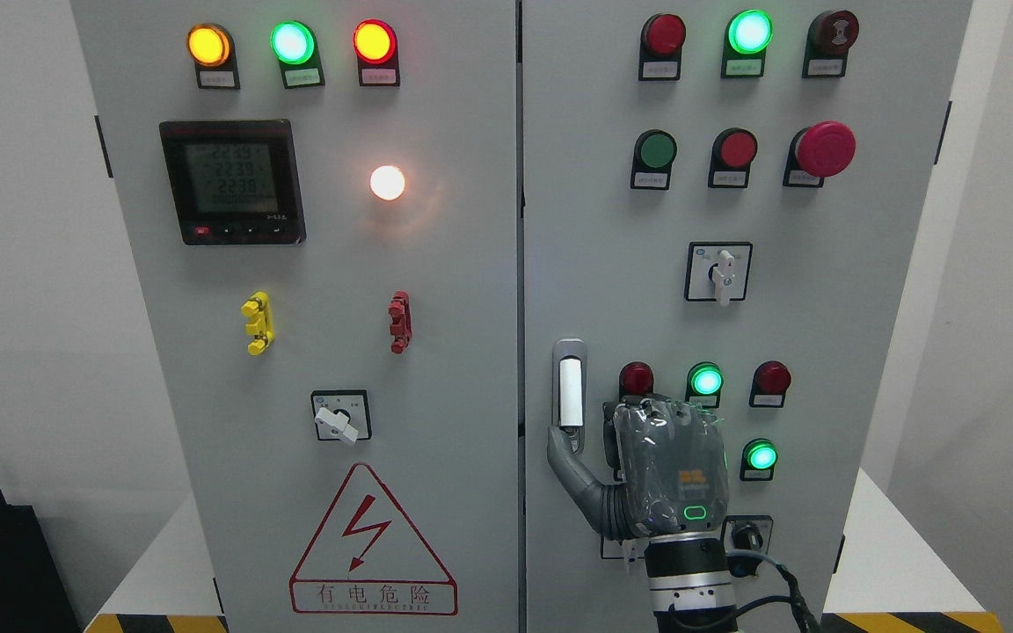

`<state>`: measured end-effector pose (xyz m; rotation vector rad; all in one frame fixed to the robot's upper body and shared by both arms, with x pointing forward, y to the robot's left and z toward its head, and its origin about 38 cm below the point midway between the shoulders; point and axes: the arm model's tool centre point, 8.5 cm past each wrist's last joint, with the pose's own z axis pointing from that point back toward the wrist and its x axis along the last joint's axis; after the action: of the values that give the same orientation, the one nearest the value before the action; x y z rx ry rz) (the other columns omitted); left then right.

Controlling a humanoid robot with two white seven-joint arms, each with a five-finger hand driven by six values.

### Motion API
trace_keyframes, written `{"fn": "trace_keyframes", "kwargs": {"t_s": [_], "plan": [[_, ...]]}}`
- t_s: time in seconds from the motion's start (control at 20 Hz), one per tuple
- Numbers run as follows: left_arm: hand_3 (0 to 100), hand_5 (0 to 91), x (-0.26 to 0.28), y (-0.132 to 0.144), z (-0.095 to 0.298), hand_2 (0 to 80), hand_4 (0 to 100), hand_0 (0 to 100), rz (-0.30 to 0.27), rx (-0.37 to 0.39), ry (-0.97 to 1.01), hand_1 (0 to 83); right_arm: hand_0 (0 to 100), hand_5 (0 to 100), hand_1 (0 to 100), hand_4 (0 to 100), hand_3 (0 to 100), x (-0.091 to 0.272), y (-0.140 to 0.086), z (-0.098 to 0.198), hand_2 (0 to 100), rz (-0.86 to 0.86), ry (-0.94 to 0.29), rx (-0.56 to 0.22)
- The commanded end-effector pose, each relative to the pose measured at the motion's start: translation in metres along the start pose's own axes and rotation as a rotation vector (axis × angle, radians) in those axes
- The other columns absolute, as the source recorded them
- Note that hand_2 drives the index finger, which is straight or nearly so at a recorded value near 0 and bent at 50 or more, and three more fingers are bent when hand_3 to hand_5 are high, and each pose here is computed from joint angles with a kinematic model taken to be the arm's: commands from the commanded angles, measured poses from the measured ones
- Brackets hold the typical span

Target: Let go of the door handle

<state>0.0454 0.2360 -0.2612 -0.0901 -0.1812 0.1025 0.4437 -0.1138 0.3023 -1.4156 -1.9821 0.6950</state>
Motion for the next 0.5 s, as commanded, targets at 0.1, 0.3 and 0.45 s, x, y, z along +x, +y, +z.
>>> {"fn": "trace_keyframes", "kwargs": {"t_s": [0.1,0.3,0.45], "plan": [[0,0.0,-0.0057,0.0008,0.001,0.0,0,12,0.013,0.004,0.016,38.9,41,98,17,94,100,-0.0027,-0.0013,0.0003,97,0.0,0.009,-0.008],[0,0.0,-0.0057,0.0008,0.001,0.0,0,12,0.013,0.004,0.016,38.9,41,98,17,94,100,-0.0026,-0.0017,-0.0003,97,-0.002,0.009,-0.009],[0,0.0,-0.0057,0.0008,0.001,0.0,0,12,0.013,0.004,0.016,38.9,41,98,17,94,100,-0.0033,-0.002,0.0001,97,-0.001,0.012,-0.011]]}}
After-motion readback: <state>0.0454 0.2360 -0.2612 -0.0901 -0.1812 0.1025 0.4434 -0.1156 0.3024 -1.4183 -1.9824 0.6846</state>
